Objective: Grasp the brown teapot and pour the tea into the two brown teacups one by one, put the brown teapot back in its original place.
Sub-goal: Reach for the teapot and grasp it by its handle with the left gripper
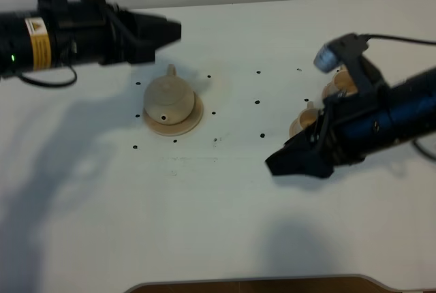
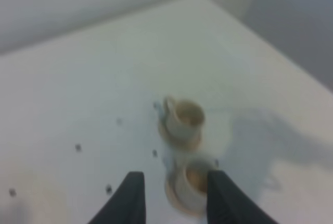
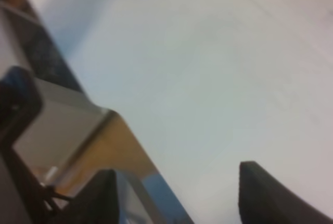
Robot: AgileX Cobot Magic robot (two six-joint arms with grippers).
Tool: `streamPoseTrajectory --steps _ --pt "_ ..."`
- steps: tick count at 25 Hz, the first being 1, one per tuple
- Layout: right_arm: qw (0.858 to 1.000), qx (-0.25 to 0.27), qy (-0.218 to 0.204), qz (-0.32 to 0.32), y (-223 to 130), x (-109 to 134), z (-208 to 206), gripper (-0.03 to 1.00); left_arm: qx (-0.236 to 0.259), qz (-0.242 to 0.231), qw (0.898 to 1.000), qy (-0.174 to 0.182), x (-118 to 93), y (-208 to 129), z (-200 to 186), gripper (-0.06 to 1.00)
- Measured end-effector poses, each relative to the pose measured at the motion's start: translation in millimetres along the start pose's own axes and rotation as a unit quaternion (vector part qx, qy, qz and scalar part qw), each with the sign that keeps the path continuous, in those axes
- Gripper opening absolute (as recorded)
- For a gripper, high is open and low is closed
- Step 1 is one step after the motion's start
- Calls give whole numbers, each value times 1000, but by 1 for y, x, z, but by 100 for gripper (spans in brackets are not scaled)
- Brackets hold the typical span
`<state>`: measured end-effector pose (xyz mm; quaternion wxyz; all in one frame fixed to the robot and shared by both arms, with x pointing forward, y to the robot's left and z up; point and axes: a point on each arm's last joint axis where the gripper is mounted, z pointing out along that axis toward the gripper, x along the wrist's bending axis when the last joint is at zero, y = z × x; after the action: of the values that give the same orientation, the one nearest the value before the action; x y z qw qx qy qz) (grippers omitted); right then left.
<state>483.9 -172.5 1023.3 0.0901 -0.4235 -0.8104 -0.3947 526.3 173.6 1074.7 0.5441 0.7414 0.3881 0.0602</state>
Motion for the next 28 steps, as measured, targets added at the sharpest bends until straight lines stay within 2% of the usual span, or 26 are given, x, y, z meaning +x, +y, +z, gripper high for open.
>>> streamPoseTrajectory --steps 3,7,10,12,15,18,23,28 --pt "997 43 -49 37 9 -2 -11 52 -19 2 1000 15 1 12 -2 33" --pt "983 112 -128 70 6 -3 -20 52 -35 0 998 54 8 18 -3 33" --pt "966 145 -194 90 -2 0 -25 52 -53 -3 992 113 18 21 -5 33" --pt "954 154 -241 93 -5 5 -32 52 -69 -4 983 168 28 24 -8 33" --pt "937 143 -303 101 -9 16 -46 52 -90 2 966 244 41 27 -15 33" --pt "927 116 -341 99 -11 30 -62 52 -105 12 944 312 51 30 -22 33" --pt "922 65 -371 84 -20 54 -87 51 -110 51 908 401 63 33 -34 33" --pt "921 42 -380 68 -41 68 -107 49 -97 95 859 494 73 35 -49 32"
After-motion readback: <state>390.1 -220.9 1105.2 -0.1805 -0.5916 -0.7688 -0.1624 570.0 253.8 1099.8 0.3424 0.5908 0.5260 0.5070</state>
